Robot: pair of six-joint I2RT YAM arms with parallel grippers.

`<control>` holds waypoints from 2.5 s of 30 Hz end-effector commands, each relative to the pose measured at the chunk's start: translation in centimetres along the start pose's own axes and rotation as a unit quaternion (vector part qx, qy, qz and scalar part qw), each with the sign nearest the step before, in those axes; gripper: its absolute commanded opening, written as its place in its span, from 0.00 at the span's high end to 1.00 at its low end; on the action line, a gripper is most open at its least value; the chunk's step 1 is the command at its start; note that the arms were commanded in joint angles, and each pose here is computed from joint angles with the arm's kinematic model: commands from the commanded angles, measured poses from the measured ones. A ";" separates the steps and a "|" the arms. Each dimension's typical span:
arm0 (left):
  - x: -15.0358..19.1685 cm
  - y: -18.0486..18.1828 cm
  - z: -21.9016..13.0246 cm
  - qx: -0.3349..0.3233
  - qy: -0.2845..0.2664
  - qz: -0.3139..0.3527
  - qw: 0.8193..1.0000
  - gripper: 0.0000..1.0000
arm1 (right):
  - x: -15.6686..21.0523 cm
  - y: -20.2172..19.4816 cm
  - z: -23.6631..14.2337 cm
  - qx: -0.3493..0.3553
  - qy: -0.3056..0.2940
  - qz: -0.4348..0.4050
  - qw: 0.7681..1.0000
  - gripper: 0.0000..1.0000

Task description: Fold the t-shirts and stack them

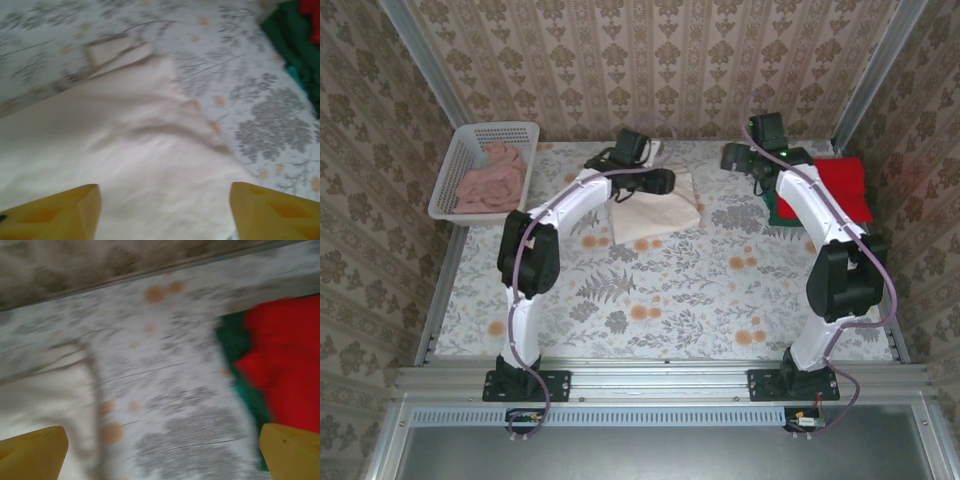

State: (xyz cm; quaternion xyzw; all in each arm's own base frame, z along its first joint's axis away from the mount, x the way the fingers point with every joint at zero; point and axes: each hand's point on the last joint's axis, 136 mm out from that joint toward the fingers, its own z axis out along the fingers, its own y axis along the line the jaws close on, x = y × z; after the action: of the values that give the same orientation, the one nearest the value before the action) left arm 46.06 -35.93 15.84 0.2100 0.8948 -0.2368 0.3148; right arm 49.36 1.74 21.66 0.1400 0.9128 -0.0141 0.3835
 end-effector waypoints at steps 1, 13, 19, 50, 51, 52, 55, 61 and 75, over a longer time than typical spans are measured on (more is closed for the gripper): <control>2.1 0.3 3.8 -0.005 0.019 0.032 0.999 0.19 | 1.7 -8.8 2.9 0.160 0.060 -0.041 0.985 0.00; 11.8 2.6 3.5 -0.029 0.094 0.031 0.995 0.00 | 4.9 -10.3 10.8 0.067 0.168 -0.002 0.984 0.00; 15.6 3.7 0.1 -0.041 0.098 0.022 0.994 0.00 | 6.5 -7.0 10.8 -0.013 0.200 0.012 0.980 0.00; 18.2 6.1 -0.5 -0.036 0.116 -0.022 0.992 0.00 | 2.4 -16.6 9.4 0.113 0.157 0.068 0.979 0.00; 18.1 6.2 -0.6 -0.037 0.115 -0.021 0.992 0.00 | 2.5 -17.3 9.8 0.118 0.160 0.074 0.977 0.00; 18.2 6.3 -0.6 -0.037 0.117 -0.022 0.992 0.00 | 2.6 -18.1 10.1 0.129 0.165 0.078 0.975 0.00; 18.6 6.5 -0.6 -0.039 0.120 -0.022 0.992 0.00 | 2.2 -19.5 10.4 0.150 0.169 0.069 0.972 0.00; 19.0 6.6 -0.6 -0.036 0.123 -0.029 0.991 0.00 | 1.3 -22.0 10.7 0.179 0.154 0.072 0.969 0.00; 18.3 6.1 -0.2 -0.019 0.112 -0.035 0.993 0.00 | 5.7 -17.3 15.2 -0.092 0.236 0.178 0.951 0.00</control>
State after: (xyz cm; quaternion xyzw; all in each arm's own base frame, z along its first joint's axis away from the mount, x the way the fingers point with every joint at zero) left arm 37.10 -27.97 4.24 0.2168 0.9205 -0.2125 0.2460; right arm 50.89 -20.09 5.67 0.2873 0.9399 0.0341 0.1815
